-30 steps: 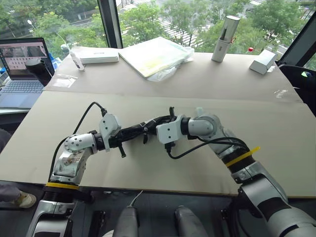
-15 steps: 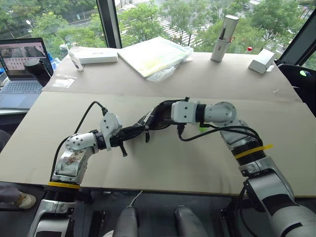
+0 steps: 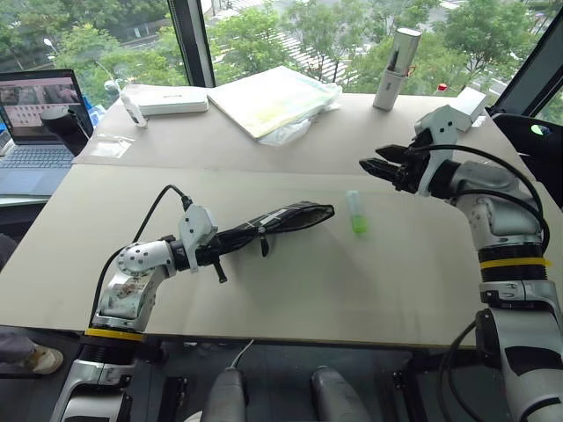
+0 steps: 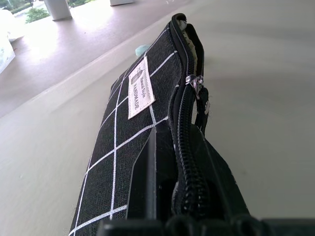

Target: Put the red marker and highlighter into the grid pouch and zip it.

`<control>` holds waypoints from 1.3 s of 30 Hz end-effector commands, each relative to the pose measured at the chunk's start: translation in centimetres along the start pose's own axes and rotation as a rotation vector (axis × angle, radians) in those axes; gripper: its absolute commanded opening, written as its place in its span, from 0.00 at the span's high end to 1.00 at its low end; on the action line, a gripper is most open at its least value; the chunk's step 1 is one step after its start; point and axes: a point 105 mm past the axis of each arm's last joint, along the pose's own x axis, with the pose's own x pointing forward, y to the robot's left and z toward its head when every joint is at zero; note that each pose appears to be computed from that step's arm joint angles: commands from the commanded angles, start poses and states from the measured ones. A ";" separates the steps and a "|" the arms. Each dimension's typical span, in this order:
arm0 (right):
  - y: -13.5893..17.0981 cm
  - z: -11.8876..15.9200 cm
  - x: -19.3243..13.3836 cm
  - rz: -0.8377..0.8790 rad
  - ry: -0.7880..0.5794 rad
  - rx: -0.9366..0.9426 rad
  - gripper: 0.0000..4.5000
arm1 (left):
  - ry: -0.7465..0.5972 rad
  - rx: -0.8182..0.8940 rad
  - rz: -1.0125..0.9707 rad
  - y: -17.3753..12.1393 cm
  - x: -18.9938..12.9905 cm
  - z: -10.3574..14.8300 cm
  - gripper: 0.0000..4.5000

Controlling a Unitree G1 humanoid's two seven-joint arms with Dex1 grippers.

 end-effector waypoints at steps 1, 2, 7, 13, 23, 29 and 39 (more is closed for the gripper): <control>0.7 -0.8 0.9 -0.050 0.047 0.015 0.42 | -0.032 0.035 0.008 0.2 -0.1 1.2 1.00; 1.4 -1.3 1.3 -0.041 0.059 0.039 0.42 | -0.032 0.035 0.008 0.2 -0.1 1.2 1.00; 3.4 -3.5 2.1 -0.040 0.134 0.090 0.42 | -0.040 0.031 0.019 0.2 -0.2 1.4 1.00; 5.0 -5.4 2.2 -0.029 0.203 0.045 0.42 | -0.041 0.026 0.029 0.1 -0.3 1.3 1.00; 4.0 -5.2 2.0 -0.081 0.186 0.045 0.42 | -0.042 0.027 0.032 0.3 -0.3 1.4 1.00; 2.1 -4.9 1.6 -0.158 0.171 0.052 0.42 | -0.041 0.026 0.032 0.2 -0.4 1.4 1.00; 4.4 -8.7 1.9 -0.117 0.246 0.120 0.42 | -0.043 0.027 0.033 0.4 -0.2 1.5 1.00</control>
